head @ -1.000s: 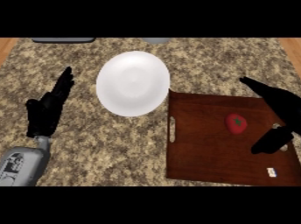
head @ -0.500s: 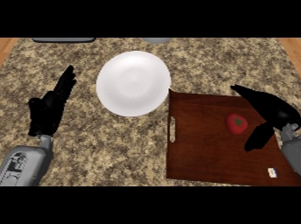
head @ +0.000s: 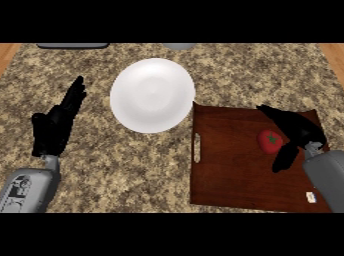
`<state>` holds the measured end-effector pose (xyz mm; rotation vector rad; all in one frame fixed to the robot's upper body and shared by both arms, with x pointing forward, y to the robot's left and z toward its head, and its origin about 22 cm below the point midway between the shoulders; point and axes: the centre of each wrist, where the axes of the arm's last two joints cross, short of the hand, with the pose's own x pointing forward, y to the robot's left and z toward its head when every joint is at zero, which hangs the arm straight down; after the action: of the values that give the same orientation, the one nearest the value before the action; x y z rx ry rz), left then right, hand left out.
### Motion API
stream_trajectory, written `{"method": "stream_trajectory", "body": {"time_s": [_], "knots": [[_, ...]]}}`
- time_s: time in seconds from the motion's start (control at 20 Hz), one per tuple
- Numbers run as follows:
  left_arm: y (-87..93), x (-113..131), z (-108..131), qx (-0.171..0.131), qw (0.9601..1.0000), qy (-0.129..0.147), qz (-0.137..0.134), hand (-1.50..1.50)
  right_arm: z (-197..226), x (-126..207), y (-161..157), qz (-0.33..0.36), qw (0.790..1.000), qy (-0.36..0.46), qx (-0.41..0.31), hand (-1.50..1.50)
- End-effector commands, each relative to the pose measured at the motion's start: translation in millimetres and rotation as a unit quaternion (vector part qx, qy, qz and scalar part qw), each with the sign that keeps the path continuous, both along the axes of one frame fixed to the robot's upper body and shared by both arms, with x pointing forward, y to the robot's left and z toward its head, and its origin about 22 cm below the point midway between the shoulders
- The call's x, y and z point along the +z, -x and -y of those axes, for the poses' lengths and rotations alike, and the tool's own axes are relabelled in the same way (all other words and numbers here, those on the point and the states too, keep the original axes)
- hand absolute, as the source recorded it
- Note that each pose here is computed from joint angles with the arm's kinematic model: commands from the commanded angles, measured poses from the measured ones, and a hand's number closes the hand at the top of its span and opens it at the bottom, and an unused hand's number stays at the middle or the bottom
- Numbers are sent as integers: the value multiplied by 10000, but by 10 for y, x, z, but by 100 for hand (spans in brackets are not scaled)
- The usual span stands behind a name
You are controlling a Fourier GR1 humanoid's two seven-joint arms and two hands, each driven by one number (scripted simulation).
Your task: Pick the tomato from the tray and place it in the plate
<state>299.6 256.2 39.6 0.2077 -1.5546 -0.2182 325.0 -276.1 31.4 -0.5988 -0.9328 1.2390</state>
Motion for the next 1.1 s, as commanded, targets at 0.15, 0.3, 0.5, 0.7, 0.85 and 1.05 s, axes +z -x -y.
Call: {"method": "stream_trajectory", "body": {"time_s": [0.15,0.3,0.5,0.7,0.85,1.05], "knots": [[-202,-102,-15,43,10000,-14,-24,0,6,-171,-53,-107,9999,42,-53,-150],[96,89,-45,-6,10000,-78,41,0,80,-276,-115,-200,9997,173,4,-150],[-86,109,-148,134,9999,-105,-6,0,9,-302,35,516,9986,73,89,150],[-83,46,-7,-40,9999,-72,65,0,-165,-377,-150,537,9985,86,39,150],[-161,60,118,-47,10000,-11,-29,0,162,-336,-137,640,9979,26,24,150],[-45,5,143,-315,9995,46,79,0,87,141,-571,1107,9898,-14,899,150]]}}
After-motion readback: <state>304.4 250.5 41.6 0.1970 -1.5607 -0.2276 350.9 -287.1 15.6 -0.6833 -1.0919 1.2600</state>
